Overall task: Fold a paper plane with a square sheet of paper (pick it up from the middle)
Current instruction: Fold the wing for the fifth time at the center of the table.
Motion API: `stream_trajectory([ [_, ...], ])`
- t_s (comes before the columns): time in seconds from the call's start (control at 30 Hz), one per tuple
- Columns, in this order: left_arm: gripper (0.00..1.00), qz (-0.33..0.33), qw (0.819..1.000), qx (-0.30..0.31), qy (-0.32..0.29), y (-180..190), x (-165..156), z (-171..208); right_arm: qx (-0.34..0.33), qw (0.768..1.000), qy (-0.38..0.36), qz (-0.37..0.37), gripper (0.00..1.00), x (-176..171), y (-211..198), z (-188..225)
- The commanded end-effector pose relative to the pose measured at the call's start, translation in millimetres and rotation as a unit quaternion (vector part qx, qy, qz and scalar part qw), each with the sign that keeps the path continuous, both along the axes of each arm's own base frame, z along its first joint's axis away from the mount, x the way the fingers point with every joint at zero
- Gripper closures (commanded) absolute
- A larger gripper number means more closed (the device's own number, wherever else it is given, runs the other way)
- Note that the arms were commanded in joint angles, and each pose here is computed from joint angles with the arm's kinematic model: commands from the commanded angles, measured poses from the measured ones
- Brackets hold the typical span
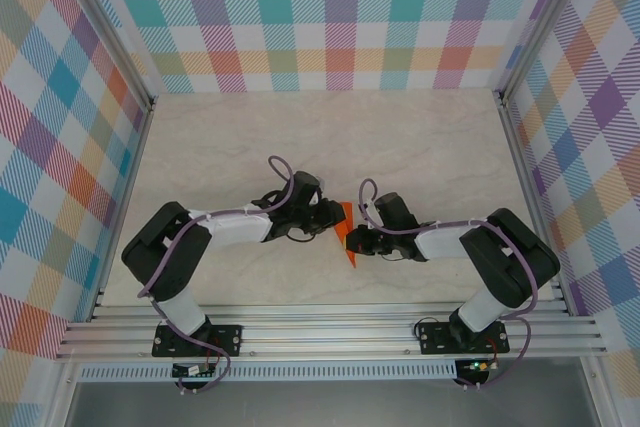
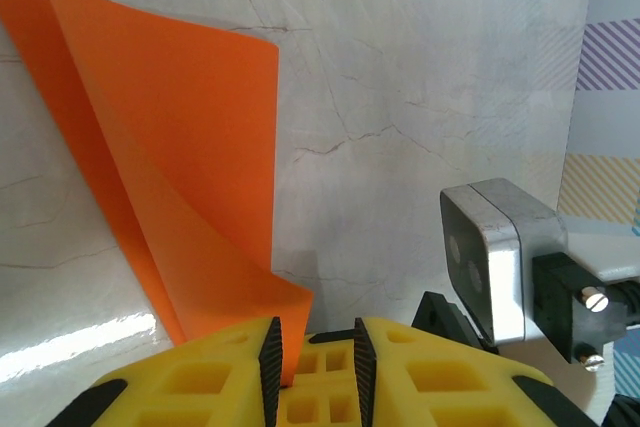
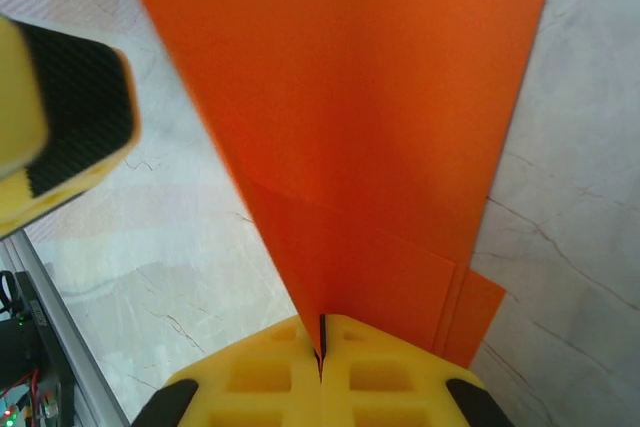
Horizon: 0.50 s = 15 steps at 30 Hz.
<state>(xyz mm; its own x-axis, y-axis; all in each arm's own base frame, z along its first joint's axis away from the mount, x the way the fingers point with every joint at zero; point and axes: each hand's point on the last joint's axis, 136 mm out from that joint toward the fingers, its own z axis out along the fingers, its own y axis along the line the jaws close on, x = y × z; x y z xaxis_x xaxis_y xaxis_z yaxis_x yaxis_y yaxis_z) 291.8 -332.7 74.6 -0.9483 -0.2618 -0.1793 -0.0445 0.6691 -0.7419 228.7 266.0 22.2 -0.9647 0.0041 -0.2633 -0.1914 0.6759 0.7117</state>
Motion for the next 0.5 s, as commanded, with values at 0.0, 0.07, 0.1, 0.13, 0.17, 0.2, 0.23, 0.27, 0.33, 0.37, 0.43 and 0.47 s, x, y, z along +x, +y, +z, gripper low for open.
stream_trajectory([
  [0.0,0.71,-0.014,1.000,-0.023,-0.007,-13,5,6,0.016,1.000,0.012,-0.007,0.98,-3,-2,-2],
  [0.07,0.71,-0.018,1.000,-0.020,-0.004,-15,6,1,0.018,1.000,0.014,-0.011,0.98,-2,-2,-1],
  [0.1,0.71,-0.018,1.000,-0.019,-0.003,-16,7,-2,0.018,1.000,0.015,-0.012,0.97,-2,-2,-1],
  [0.13,0.71,-0.019,1.000,-0.019,-0.001,-17,7,-5,0.018,1.000,0.015,-0.013,0.97,-2,-2,-1],
  [0.17,0.71,-0.021,1.000,-0.019,0.000,-19,8,-7,0.017,1.000,0.016,-0.012,0.96,-2,-2,-1],
  [0.2,0.71,-0.022,1.000,-0.017,-0.001,-20,9,-9,0.015,1.000,0.018,-0.011,0.96,-3,-2,-1],
  [0.23,0.71,-0.021,1.000,-0.017,-0.001,-21,10,-11,0.015,1.000,0.018,-0.009,0.95,-3,-2,-1],
  [0.27,0.71,-0.023,1.000,-0.017,-0.004,-22,12,-11,0.013,1.000,0.019,-0.011,0.94,-3,-3,-1],
  [0.33,0.72,-0.026,1.000,-0.011,-0.004,-23,13,-15,0.007,1.000,0.022,-0.013,0.93,-3,-5,-1],
  [0.37,0.72,-0.025,1.000,-0.007,-0.005,-23,14,-16,0.005,1.000,0.021,-0.015,0.91,-3,-6,-1],
  [0.43,0.72,-0.023,1.000,-0.001,-0.006,-21,15,-18,0.002,1.000,0.020,-0.019,0.88,-3,-7,2],
  [0.47,0.72,-0.023,1.000,0.002,-0.006,-20,15,-19,-0.001,1.000,0.020,-0.019,0.86,-4,-8,3],
])
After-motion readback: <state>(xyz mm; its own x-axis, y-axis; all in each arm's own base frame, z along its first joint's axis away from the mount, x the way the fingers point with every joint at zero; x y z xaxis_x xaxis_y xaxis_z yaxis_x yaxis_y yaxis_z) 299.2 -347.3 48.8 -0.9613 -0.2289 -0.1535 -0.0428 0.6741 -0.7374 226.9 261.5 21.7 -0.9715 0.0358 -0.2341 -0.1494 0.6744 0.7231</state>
